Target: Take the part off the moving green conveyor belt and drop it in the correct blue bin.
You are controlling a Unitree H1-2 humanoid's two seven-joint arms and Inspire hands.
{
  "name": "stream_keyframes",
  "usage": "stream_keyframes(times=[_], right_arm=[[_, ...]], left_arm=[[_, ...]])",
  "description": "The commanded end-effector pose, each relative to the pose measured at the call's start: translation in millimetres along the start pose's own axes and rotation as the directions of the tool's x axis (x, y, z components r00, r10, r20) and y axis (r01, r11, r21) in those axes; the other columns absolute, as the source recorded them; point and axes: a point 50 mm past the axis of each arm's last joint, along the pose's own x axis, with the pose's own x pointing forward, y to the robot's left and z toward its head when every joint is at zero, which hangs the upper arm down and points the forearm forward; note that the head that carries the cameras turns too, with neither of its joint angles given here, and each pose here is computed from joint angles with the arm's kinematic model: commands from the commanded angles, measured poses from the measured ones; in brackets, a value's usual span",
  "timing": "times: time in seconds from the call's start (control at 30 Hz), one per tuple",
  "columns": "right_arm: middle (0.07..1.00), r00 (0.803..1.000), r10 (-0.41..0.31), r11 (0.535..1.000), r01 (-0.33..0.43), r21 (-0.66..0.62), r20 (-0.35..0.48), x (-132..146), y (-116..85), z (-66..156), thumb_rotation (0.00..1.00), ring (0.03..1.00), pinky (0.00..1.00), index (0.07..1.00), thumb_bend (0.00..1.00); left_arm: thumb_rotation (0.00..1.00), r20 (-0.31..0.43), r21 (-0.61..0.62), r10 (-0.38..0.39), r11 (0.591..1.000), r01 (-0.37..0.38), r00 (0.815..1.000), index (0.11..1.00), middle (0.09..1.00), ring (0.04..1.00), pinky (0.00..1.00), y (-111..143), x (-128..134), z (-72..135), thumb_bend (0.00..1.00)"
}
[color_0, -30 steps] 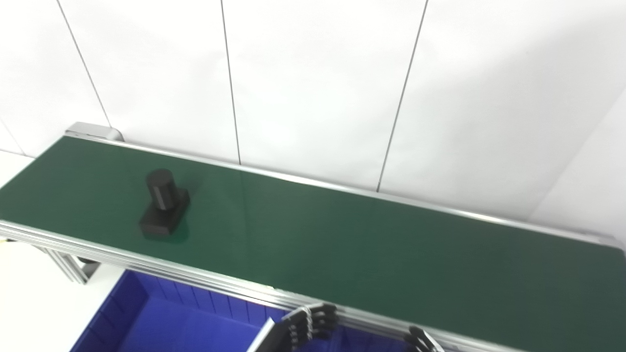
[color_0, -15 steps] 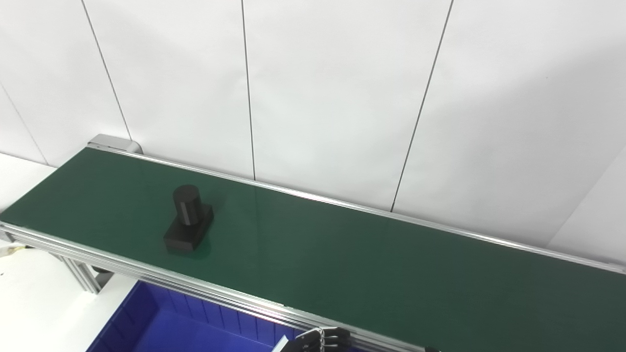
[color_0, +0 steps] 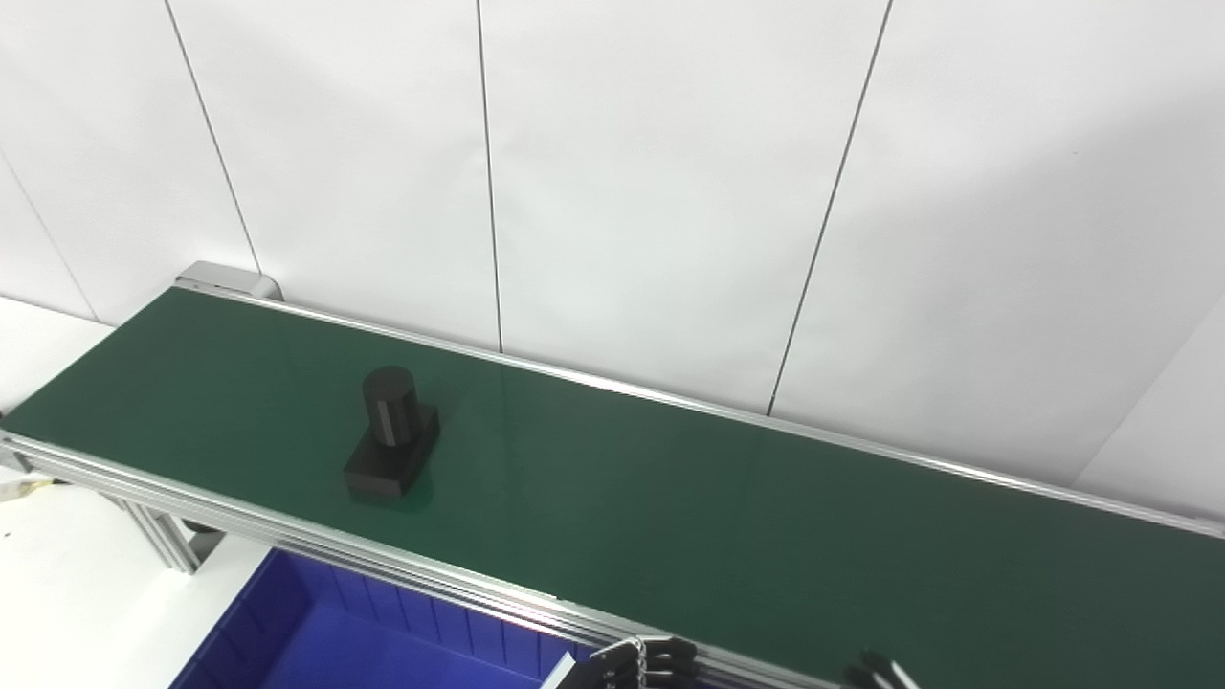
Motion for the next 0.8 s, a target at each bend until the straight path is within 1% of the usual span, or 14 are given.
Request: stream_keyframes(times=[0.0, 0.13, 0.3, 0.4, 0.5, 0.57, 0.67, 0.7, 0.77], right_arm=[[0.802, 0.994, -0.006, 1.0, 0.006, -0.003, 0.111, 5.5, -1.1, 21.9, 0.38, 0.755, 0.64, 0.856, 0.54], [0.803, 0.989, -0.001, 1.0, 0.004, -0.022, 0.15, 9.5, -3.2, 41.1, 0.4, 0.753, 0.62, 0.848, 0.54], [0.811, 0.979, 0.014, 0.997, 0.001, -0.076, 0.205, 18.4, -9.1, 65.1, 0.41, 0.756, 0.62, 0.85, 0.55], [0.827, 0.97, 0.02, 0.996, 0.001, -0.084, 0.242, 31.6, -13.1, 84.3, 0.42, 0.782, 0.63, 0.855, 0.59], [0.839, 0.964, 0.031, 0.996, -0.007, -0.092, 0.262, 44.7, -16.7, 96.7, 0.44, 0.796, 0.64, 0.861, 0.61], [0.845, 0.96, 0.042, 0.994, -0.013, -0.108, 0.276, 53.9, -18.6, 103.3, 0.45, 0.794, 0.64, 0.861, 0.63], [0.847, 0.955, 0.067, 0.99, -0.027, -0.14, 0.287, 68.7, -20.8, 111.5, 0.5, 0.797, 0.67, 0.869, 0.64], [0.839, 0.954, 0.073, 0.988, -0.029, -0.153, 0.29, 73.1, -21.2, 113.4, 0.52, 0.787, 0.66, 0.863, 0.66], [0.838, 0.949, 0.093, 0.983, -0.039, -0.18, 0.302, 86.7, -21.2, 118.7, 0.54, 0.783, 0.65, 0.864, 0.66]], left_arm=[[0.28, 0.067, 0.022, -0.006, 1.0, 0.005, 0.998, 0.733, 0.732, 0.697, 0.65, -1.8, 7.8, 10.6, 0.95], [0.28, 0.069, 0.022, -0.01, 1.0, 0.008, 0.998, 0.738, 0.734, 0.701, 0.66, -1.8, 7.2, 11.0, 0.95], [0.28, 0.072, 0.015, -0.011, 1.0, 0.01, 0.997, 0.739, 0.737, 0.704, 0.66, -1.8, 7.9, 11.4, 0.96], [0.29, 0.073, 0.018, -0.013, 1.0, 0.012, 0.997, 0.746, 0.743, 0.712, 0.67, -1.8, 8.4, 11.9, 0.97], [0.29, 0.073, 0.017, -0.014, 1.0, 0.013, 0.997, 0.748, 0.747, 0.714, 0.67, -2.0, 9.2, 11.8, 0.97], [0.28, 0.074, 0.013, -0.014, 1.0, 0.013, 0.997, 0.747, 0.749, 0.714, 0.67, -2.1, 9.8, 11.7, 0.97], [0.28, 0.071, 0.012, -0.014, 1.0, 0.013, 0.997, 0.747, 0.75, 0.713, 0.67, -1.9, 10.5, 11.1, 0.98], [0.28, 0.07, 0.013, -0.014, 1.0, 0.013, 0.997, 0.748, 0.75, 0.711, 0.67, -1.9, 10.6, 10.9, 0.98], [0.28, 0.07, 0.014, -0.016, 1.0, 0.015, 0.997, 0.749, 0.75, 0.71, 0.67, -1.8, 11.0, 10.9, 0.98]])
